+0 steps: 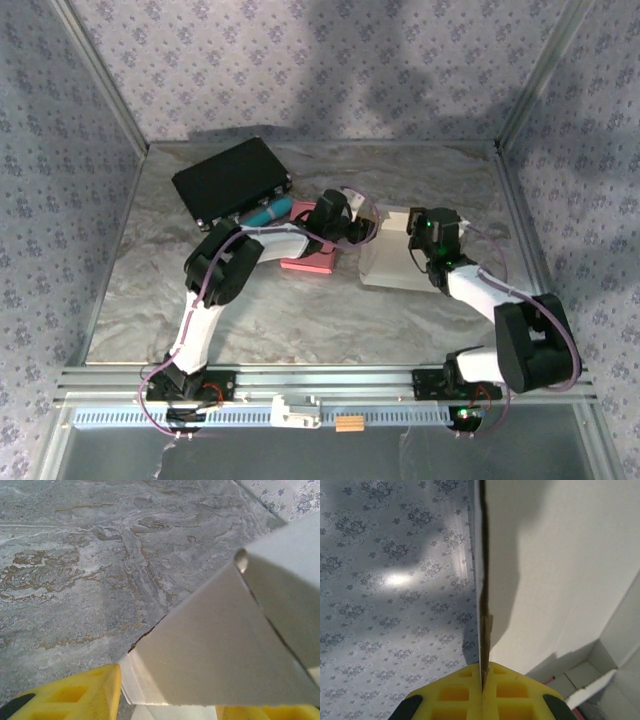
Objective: Fold the paper box
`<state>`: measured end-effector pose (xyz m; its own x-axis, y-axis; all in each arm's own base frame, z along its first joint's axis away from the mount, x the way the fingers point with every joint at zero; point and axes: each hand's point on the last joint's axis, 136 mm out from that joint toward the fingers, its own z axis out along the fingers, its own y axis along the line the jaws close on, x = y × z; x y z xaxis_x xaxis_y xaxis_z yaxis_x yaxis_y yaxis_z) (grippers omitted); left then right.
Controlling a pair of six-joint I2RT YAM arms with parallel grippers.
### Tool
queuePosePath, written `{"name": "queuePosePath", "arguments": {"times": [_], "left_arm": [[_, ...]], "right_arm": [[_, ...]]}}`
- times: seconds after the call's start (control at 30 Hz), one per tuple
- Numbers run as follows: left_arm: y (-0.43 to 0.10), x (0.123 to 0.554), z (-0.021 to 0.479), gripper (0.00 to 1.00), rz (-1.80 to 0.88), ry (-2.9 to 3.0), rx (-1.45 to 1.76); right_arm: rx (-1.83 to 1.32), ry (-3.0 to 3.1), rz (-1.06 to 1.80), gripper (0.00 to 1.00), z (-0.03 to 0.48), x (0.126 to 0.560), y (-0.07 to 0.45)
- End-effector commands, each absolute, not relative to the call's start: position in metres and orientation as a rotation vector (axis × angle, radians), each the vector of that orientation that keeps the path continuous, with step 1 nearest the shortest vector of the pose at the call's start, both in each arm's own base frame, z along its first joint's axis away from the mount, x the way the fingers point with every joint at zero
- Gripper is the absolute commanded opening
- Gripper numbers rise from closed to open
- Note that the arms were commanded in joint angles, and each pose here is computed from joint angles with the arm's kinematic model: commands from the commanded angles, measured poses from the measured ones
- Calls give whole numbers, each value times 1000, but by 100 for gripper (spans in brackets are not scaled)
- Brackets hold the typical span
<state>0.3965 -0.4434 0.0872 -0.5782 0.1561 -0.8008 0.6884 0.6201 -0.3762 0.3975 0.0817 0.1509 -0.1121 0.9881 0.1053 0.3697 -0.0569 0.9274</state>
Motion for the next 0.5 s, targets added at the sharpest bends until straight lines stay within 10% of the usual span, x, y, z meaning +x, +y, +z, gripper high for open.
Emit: {"name": "queuePosePath", "arguments": {"times": [0.0,0.47], "left_arm": [[-445,410,90,51,-922,2063,676],[-440,433,87,52,-969,2054,693]], "right_arm": [[1539,1591,1104,0,131,402,80],[1492,1649,1069,0,125,433,72]]}}
